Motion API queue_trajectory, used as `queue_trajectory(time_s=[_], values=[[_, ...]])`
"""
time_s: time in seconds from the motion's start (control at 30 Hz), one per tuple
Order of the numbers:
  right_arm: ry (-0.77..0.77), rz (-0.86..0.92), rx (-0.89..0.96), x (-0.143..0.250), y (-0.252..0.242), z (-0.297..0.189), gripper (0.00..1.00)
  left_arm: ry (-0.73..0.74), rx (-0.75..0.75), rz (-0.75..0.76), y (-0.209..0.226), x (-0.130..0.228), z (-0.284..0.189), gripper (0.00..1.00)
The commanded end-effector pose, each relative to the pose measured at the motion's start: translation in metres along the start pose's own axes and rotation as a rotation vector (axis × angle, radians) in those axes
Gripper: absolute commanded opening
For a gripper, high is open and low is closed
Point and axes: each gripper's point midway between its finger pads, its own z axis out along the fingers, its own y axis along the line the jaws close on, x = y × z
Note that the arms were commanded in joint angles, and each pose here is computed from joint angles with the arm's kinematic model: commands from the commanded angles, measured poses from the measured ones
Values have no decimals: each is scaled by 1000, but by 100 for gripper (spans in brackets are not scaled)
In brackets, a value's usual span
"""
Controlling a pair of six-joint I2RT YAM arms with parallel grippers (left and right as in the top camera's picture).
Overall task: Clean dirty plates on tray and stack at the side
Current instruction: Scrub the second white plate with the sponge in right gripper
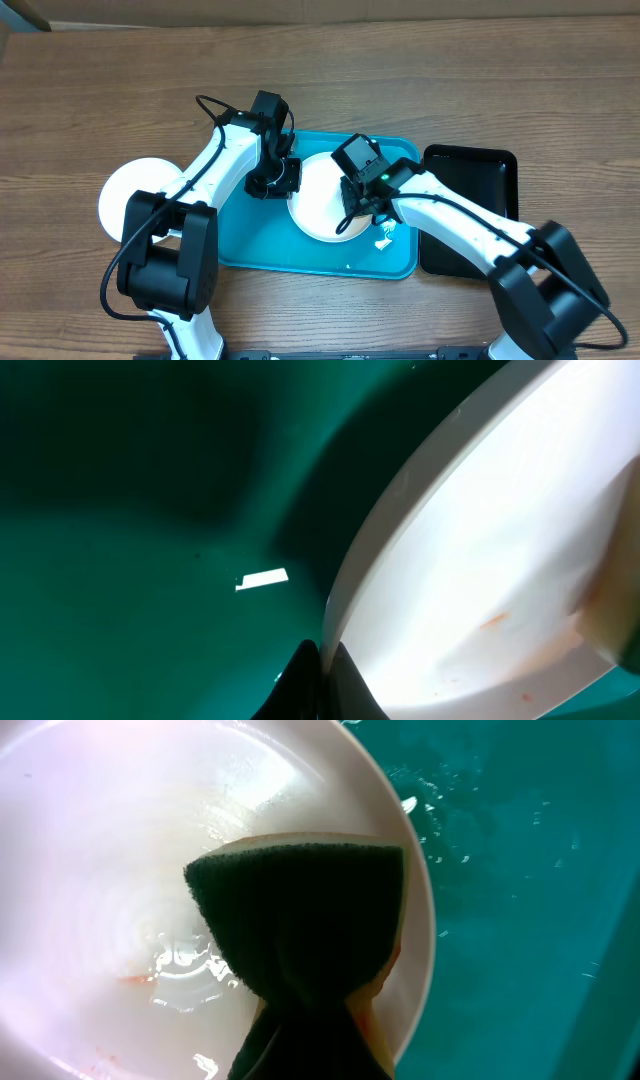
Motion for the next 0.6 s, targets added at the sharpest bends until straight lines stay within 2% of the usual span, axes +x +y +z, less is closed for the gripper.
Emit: queue_trajectory(time_s=[0.0,0.07,0.3,0.57], values=[[-22,10,-21,-8,5,4,4,-13,9,0,-3,0,-5,4],[-42,11,-42,-13,10,4,4,-13,9,0,-3,0,-5,4],[12,-38,-307,-6,59,-5,4,-13,9,0,-3,0,-5,4],[63,-47,-314,7,62,-5,4,-13,9,0,-3,0,-5,4]])
